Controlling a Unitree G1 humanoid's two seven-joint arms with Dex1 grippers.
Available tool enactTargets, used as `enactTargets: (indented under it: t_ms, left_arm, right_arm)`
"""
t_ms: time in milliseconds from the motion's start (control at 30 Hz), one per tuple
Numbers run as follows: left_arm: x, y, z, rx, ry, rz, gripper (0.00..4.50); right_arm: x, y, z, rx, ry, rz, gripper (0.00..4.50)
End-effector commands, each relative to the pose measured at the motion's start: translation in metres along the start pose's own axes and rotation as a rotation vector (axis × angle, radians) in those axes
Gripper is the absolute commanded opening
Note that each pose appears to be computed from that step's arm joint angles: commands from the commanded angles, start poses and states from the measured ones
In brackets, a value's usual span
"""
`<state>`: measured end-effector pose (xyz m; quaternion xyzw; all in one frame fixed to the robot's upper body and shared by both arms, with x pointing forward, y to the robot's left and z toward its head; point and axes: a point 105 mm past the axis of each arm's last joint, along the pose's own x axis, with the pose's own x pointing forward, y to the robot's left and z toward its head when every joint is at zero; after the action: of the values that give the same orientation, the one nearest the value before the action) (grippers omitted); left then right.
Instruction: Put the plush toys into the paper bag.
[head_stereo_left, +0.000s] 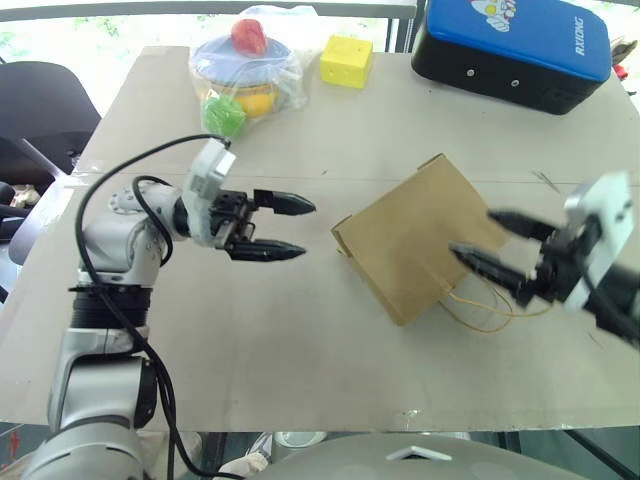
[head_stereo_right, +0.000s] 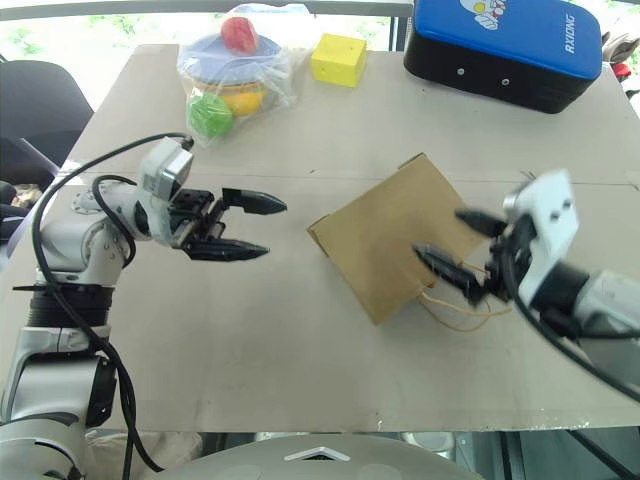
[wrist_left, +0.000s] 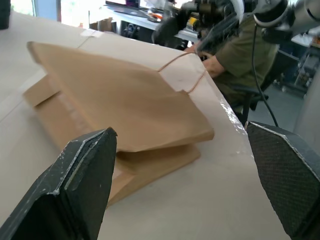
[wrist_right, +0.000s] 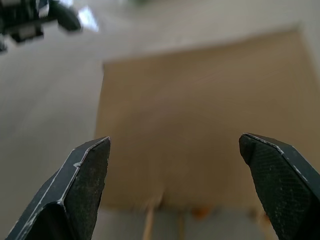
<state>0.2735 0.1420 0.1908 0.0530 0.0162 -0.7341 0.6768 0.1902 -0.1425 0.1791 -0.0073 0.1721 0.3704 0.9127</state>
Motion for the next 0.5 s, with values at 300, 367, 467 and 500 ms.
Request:
enactTargets:
  t_ms: [300, 367, 467, 500]
  left_arm:
    - [0.043, -0.01, -0.011, 0.529, 0.135, -0.166, 4.46]
    - [0.051, -0.01, -0.019, 0.646, 0.178, -0.204, 4.46]
    - [0.063, -0.005, -0.031, 0.784, 0.229, -0.238, 4.46]
    - [0.066, -0.004, -0.034, 0.825, 0.242, -0.253, 4.46]
  right_arm:
    - [-0.035, 0.034, -0.005, 0.216, -0.039, 0.101, 4.08]
    - [-0.037, 0.036, -0.008, 0.264, -0.04, 0.104, 4.08]
    - [-0.036, 0.035, -0.026, 0.343, -0.001, 0.071, 4.08]
    - [-0.035, 0.034, -0.032, 0.367, 0.008, 0.049, 4.08]
